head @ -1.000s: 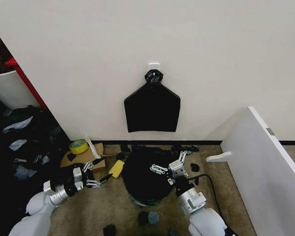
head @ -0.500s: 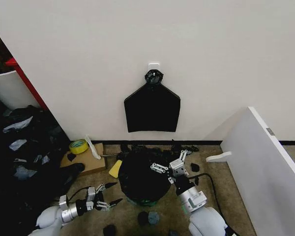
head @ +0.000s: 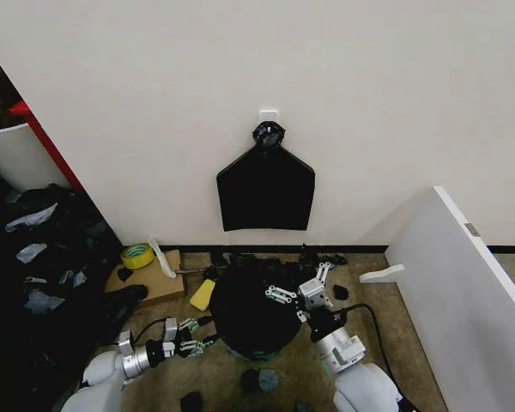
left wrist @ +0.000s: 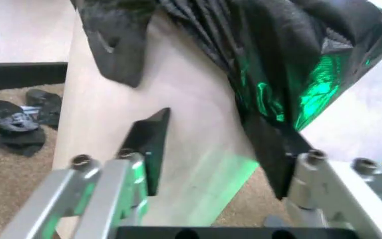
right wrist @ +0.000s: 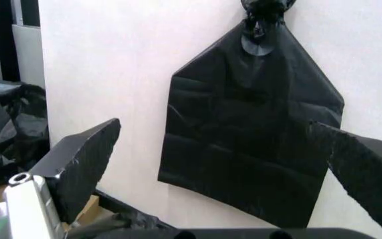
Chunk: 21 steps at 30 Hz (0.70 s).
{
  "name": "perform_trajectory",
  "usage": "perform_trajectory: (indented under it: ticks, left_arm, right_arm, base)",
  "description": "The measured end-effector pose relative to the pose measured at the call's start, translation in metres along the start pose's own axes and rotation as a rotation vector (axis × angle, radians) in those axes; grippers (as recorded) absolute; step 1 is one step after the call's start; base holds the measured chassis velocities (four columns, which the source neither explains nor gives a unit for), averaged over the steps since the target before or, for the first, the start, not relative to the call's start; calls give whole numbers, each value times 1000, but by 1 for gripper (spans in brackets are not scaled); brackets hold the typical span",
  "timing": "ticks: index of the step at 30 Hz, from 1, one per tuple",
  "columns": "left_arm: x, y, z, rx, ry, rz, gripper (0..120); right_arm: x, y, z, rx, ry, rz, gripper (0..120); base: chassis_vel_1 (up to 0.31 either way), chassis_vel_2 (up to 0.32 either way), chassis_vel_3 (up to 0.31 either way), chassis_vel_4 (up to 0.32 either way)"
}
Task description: Place the garbage bag over the trash bin.
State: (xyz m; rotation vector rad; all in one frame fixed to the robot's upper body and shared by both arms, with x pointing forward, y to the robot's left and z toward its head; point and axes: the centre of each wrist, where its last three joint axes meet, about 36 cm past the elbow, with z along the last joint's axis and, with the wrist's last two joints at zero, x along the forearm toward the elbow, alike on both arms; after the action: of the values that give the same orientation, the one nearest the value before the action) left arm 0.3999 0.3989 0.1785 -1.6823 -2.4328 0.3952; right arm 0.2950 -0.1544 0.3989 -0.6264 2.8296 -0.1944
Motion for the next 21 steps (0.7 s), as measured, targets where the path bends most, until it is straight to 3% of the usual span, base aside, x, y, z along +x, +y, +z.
perform_trajectory:
  ticks: [12, 18, 21]
  left_arm:
    - [1, 11, -8, 9, 0, 19, 5]
    - [7, 17, -15, -5, 21, 13, 10]
    - [14, 15, -17, -24, 59, 18, 22]
  right_arm:
    - [2, 2, 0, -4, 5, 2, 100]
    - [2, 1, 1, -2, 8, 4, 100]
    - [2, 1, 1, -1, 8, 5, 100]
  base:
    - [0, 0, 0, 0]
    - [0, 0, 0, 0]
    - [0, 0, 0, 0]
